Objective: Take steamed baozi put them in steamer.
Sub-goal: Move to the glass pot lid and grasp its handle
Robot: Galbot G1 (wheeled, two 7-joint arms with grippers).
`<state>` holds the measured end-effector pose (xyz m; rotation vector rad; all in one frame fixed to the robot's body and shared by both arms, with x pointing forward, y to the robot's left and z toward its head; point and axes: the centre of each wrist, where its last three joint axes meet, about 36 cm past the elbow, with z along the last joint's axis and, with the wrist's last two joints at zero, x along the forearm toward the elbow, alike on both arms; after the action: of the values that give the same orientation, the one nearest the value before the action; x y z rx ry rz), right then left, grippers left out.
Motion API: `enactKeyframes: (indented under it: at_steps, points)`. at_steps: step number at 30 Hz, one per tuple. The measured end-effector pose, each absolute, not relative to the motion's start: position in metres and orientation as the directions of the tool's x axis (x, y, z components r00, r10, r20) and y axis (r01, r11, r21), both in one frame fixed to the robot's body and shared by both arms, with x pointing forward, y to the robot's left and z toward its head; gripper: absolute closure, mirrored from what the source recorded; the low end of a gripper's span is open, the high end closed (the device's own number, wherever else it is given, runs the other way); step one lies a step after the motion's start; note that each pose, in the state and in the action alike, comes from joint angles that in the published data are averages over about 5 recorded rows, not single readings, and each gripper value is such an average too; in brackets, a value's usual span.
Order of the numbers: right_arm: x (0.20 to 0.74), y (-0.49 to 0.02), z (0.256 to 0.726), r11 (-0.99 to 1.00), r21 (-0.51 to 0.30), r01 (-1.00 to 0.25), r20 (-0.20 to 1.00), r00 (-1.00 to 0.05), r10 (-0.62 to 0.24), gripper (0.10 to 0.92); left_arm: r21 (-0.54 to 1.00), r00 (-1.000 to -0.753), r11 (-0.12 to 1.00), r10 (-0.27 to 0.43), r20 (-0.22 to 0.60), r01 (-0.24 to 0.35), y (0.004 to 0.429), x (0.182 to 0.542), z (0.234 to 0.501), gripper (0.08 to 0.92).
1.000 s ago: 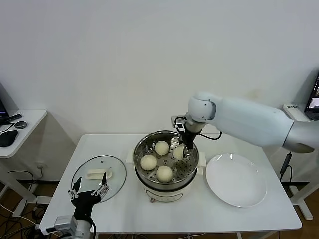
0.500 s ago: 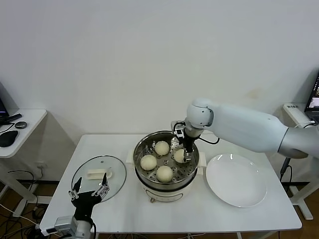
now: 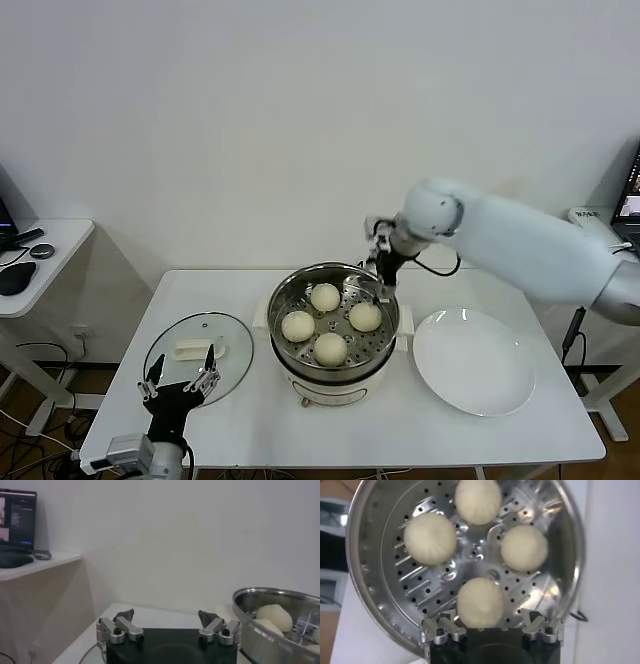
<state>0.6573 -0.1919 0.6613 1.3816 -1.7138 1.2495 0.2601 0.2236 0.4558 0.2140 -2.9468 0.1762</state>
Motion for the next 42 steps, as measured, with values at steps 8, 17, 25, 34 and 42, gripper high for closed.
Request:
enactKeyframes:
  at_steps: [8, 17, 25, 34, 42]
  points:
    - [0.646, -0.248, 0.676, 0.355, -0.454, -0.817, 0.509, -0.565, -0.649, 0.200, -0.117, -0.977, 0.984, -0.114, 0.181, -0.137, 0.225, 0.263, 0.453, 0.177]
    - [0.611, -0.306, 0.590, 0.781, -0.235, -0.578, 0.047, -0.810, -0.585, 0.200, -0.045, -0.981, 0.988, -0.138, 0.138, -0.145, 0.234, 0.274, 0.444, 0.177]
    - [0.543, -0.350, 0.485, 0.954, 0.097, -0.282, -0.129, -0.954, -0.269, 0.200, 0.164, -0.985, 0.976, -0.159, 0.073, -0.145, 0.250, 0.289, 0.431, 0.177]
    - [0.461, -0.366, 0.408, 0.969, 0.241, -0.052, -0.067, -0.997, -0.037, 0.200, 0.678, -0.983, 0.718, -0.178, -0.040, -0.157, 0.268, 0.309, 0.388, 0.177]
    - [0.418, -0.373, 0.377, 0.968, 0.248, 0.046, -0.022, -0.998, 0.053, 0.200, 0.967, -0.999, 0.252, -0.026, -0.020, -0.026, 0.294, 0.314, 0.360, 0.177]
